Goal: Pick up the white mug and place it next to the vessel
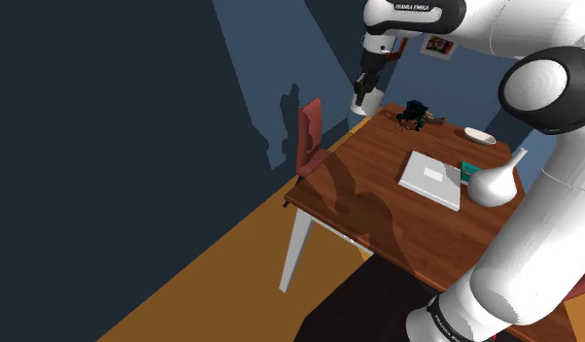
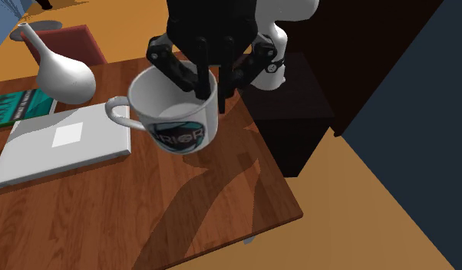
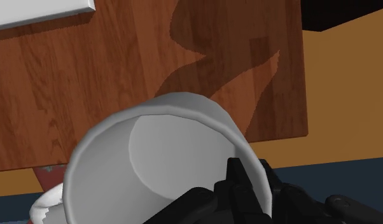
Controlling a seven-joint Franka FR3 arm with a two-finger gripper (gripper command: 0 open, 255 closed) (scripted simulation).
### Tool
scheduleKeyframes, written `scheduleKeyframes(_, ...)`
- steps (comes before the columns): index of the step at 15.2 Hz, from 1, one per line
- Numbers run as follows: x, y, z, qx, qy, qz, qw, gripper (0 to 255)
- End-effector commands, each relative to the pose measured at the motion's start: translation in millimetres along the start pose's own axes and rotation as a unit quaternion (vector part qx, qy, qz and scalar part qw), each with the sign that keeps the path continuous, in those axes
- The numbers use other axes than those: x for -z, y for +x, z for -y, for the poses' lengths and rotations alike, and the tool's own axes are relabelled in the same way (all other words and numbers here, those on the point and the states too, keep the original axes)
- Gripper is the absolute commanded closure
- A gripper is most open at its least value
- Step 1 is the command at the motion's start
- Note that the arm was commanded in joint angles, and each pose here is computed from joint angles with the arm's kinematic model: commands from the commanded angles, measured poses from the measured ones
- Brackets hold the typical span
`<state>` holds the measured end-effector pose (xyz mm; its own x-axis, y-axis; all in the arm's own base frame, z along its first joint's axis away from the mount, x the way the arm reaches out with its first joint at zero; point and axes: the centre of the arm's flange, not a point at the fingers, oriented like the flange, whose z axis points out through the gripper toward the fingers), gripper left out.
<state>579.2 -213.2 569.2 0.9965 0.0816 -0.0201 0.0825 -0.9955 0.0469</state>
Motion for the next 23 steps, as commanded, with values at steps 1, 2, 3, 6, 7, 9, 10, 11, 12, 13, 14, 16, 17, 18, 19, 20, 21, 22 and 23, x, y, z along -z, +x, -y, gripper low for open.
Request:
scheduleKeyframes(1, 11, 1, -1, 0.0, 0.0, 0.0, 1.0, 255)
scheduleKeyframes(2, 17, 1, -1, 0.0, 0.0, 0.0, 1.0, 255)
scheduleKeyframes(3, 22, 1, -1, 0.0, 0.0, 0.0, 1.0, 255)
scheduleKeyframes(6, 26, -23, -14, 0.0, 0.0, 0.0, 1.0, 255)
scheduleKeyframes(7, 25, -35, -20, 0.0, 0.0, 0.0, 1.0, 255)
scheduleKeyframes(9, 24, -58, -32, 0.0, 0.0, 0.0, 1.0, 255)
scheduleKeyframes(10, 24, -70, -38, 0.0, 0.0, 0.0, 1.0, 255)
scheduleKeyframes(11, 23, -81, -45, 0.0, 0.0, 0.0, 1.0, 255)
scheduleKeyframes(12, 23, -93, -51, 0.0, 0.0, 0.0, 1.0, 255)
scheduleKeyframes(13, 22, -105, -57, 0.0, 0.0, 0.0, 1.0, 255)
scheduleKeyframes(14, 22, -116, -63, 0.0, 0.0, 0.0, 1.0, 255)
scheduleKeyframes(16, 21, -140, -75, 0.0, 0.0, 0.0, 1.0, 255)
scheduleKeyframes(17, 20, -151, -81, 0.0, 0.0, 0.0, 1.0, 255)
scheduleKeyframes(18, 20, -163, -88, 0.0, 0.0, 0.0, 1.0, 255)
scheduleKeyframes(19, 19, -175, -94, 0.0, 0.0, 0.0, 1.0, 255)
scheduleKeyframes(20, 19, -186, -100, 0.0, 0.0, 0.0, 1.0, 255)
scheduleKeyframes(21, 18, -198, -106, 0.0, 0.0, 0.0, 1.0, 255)
scheduleKeyframes(22, 18, -210, -112, 0.0, 0.0, 0.0, 1.0, 255)
scheduleKeyframes(23, 17, -221, -118, 0.0, 0.0, 0.0, 1.0, 255)
